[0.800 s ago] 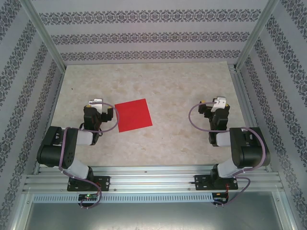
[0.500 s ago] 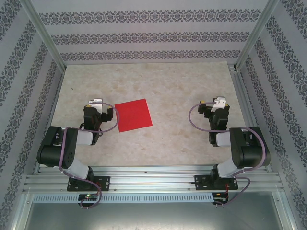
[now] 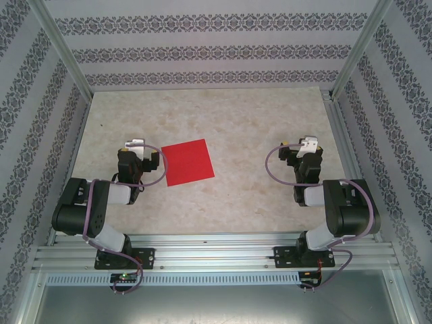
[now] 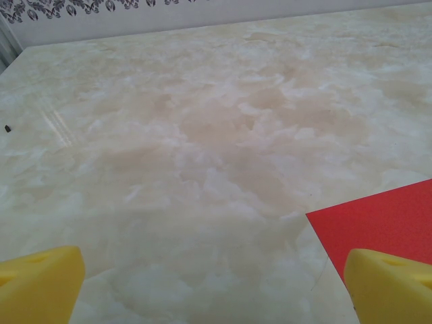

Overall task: Fold a paper plane with a square sheet of paper (fold left side to right side)
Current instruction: Pick up the square sheet of paper from the center of the table.

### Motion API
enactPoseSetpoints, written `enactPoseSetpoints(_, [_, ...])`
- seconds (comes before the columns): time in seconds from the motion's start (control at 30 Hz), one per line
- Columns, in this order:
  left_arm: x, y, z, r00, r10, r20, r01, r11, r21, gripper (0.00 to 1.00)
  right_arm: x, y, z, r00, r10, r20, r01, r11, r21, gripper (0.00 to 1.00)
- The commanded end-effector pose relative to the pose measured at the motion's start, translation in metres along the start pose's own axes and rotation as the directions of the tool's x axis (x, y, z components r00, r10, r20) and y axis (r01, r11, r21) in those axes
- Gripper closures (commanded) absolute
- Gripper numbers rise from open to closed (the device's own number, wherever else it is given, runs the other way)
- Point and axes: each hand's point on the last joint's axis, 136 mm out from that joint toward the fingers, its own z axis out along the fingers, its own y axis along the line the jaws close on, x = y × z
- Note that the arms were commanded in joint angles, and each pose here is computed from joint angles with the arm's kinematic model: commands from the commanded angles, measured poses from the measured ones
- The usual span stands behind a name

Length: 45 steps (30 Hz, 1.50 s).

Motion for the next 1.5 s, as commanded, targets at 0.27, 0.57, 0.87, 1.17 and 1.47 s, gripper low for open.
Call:
enactPoseSetpoints(0.27, [-0.052,0.012,-0.014,0.998,-0.025,0.05,0.027,0.999,-0.037,0.0,-0.028,-0.009,-0.01,0.999,0.017,0.035,-0.019,0.999,0.037,0.02])
enactPoseSetpoints(0.57, [-0.063,-0.043,-0.047,0.905,-0.263,-0.333,0.341,0.918,0.202,0.02,-0.057,0.055,-0.037,0.957,0.132,-0.257,-0.16,0.983,-0.094,0.02])
enactPoseSetpoints(0.87, [-0.01,-0.099,-0.08,0.727,-0.264,-0.634,0.564,0.756,0.332,0.11,-0.044,0.197,-0.026,0.859,0.025,-0.511,-0.182,0.948,-0.26,0.06])
enactPoseSetpoints(1.17, [0.027,-0.124,-0.067,0.608,-0.257,-0.752,0.673,0.669,0.315,0.27,0.004,0.326,0.012,0.768,-0.142,-0.625,-0.144,0.912,-0.384,0.18])
enactPoseSetpoints(1.47, [0.044,-0.141,-0.055,0.554,-0.249,-0.794,0.714,0.632,0.301,0.35,0.053,0.369,0.033,0.695,-0.231,-0.681,-0.086,0.914,-0.397,0.18])
